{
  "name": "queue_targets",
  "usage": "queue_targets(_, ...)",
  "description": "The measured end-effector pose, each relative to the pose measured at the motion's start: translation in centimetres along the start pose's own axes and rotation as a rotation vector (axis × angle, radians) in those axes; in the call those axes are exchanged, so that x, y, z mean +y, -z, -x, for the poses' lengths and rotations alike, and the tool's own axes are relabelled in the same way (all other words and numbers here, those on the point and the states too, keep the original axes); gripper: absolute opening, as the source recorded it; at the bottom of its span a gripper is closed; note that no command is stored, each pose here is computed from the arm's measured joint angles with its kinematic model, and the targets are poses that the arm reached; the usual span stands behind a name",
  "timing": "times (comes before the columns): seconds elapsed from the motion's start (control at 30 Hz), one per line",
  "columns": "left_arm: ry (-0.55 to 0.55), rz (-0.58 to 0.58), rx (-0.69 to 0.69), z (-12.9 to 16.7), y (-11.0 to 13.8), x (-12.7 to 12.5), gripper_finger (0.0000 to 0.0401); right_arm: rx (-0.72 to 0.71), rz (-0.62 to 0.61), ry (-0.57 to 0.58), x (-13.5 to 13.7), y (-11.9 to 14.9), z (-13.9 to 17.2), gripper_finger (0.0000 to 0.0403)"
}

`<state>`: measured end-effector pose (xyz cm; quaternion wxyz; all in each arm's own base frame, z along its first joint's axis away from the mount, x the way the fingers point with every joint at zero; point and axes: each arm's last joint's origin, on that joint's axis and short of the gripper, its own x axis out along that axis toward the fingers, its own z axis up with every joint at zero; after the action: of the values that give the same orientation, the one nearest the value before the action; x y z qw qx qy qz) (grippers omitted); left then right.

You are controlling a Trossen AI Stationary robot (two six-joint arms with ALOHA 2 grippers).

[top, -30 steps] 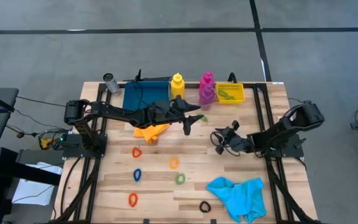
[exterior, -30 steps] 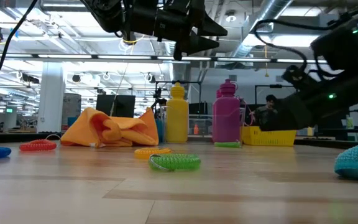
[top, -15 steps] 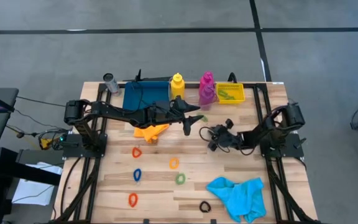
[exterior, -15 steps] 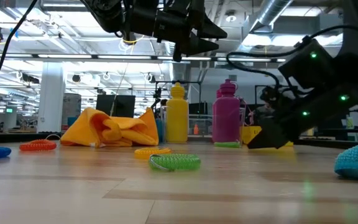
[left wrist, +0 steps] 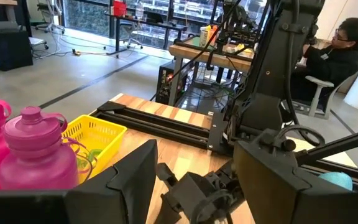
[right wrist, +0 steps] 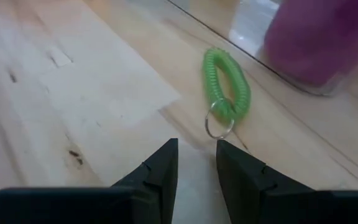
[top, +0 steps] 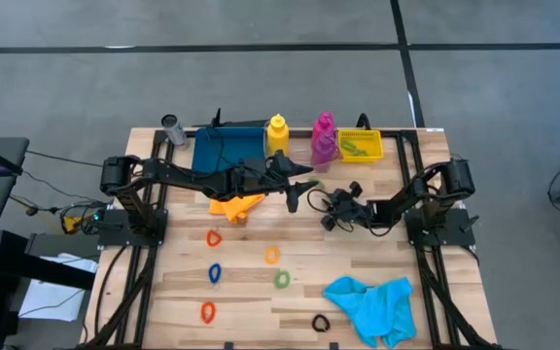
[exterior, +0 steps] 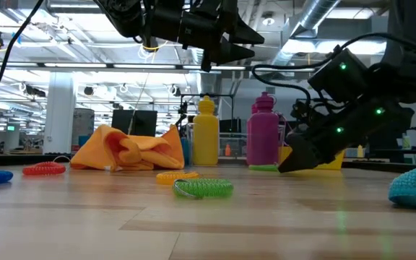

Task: Pick & Place Sports Items
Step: Put the top green spring keychain into the yellow bin

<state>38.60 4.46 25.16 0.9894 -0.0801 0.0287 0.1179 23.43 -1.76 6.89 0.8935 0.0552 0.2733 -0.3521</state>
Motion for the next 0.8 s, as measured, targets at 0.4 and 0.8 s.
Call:
queue_targets(0.4,-0.001,-0.001,0.010,0.0,0.1,0.0,0.0209,-0.001,-0.039,0.041,-0.9,-0.3,-0.6,0.0102)
queue_targets(0.8,-0.001,-0.001,0.009,0.0,0.1,0.0,0.0209,0.005,-0.049,-0.009,-1.7,-0.9,-1.4,0.0102)
